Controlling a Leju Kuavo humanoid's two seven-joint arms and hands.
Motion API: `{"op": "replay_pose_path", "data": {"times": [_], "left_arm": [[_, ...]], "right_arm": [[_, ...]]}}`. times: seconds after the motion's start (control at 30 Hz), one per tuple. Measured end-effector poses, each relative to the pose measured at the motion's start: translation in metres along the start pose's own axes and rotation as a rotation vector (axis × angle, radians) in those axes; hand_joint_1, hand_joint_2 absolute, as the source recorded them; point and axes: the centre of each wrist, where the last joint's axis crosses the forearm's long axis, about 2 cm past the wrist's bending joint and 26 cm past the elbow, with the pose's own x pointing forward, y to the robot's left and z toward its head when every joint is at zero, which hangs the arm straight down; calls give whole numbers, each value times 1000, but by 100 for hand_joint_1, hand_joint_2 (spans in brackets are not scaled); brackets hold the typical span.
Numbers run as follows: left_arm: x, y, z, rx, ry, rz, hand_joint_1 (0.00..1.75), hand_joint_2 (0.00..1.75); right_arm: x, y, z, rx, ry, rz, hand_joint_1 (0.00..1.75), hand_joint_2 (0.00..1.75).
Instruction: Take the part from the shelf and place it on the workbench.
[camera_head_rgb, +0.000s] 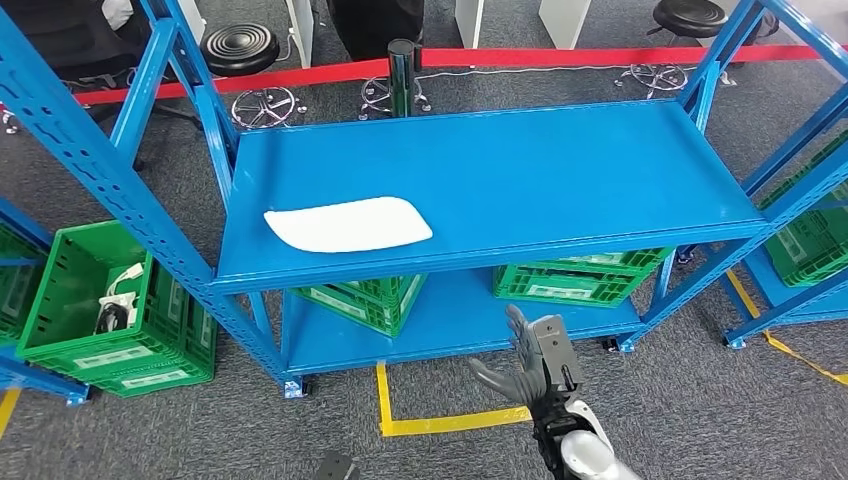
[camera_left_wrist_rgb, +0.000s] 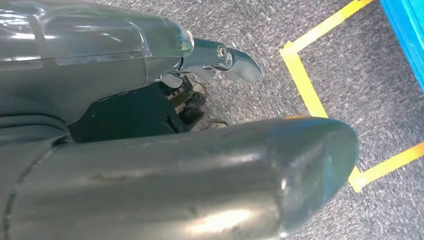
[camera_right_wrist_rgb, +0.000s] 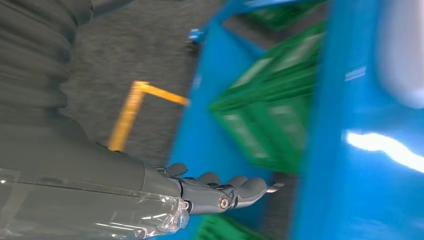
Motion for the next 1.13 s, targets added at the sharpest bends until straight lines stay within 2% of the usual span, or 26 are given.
{"op": "replay_pose_path", "data": {"times": [0.2,0.4,0.53,0.67,0.77,0.9,1.03,1.13], "left_arm": [[1,1,-1,-8,-1,-16,0,0],[1,3,-1,-8,9,-28,0,0],[1,4,-1,-7,12,-33,0,0],[1,5,-2,-8,45,-38,0,175],[-1,6,-1,-15,94,-32,0,175],[-5,5,0,-26,159,22,0,175],[-10,3,3,-26,277,91,0,175],[-11,3,3,-27,317,114,0,175]], "right_arm": [[-45,-14,-2,-57,174,15,0,175],[-86,-28,6,-143,357,82,0,175],[-103,-31,12,-179,451,109,0,175],[-128,-37,30,-224,638,71,0,175],[-146,-39,48,-240,764,-17,0,175],[-158,-37,60,-276,887,-126,0,175],[-164,-30,68,-287,965,-172,0,175],[-167,-26,71,-286,988,-176,0,175]]}}
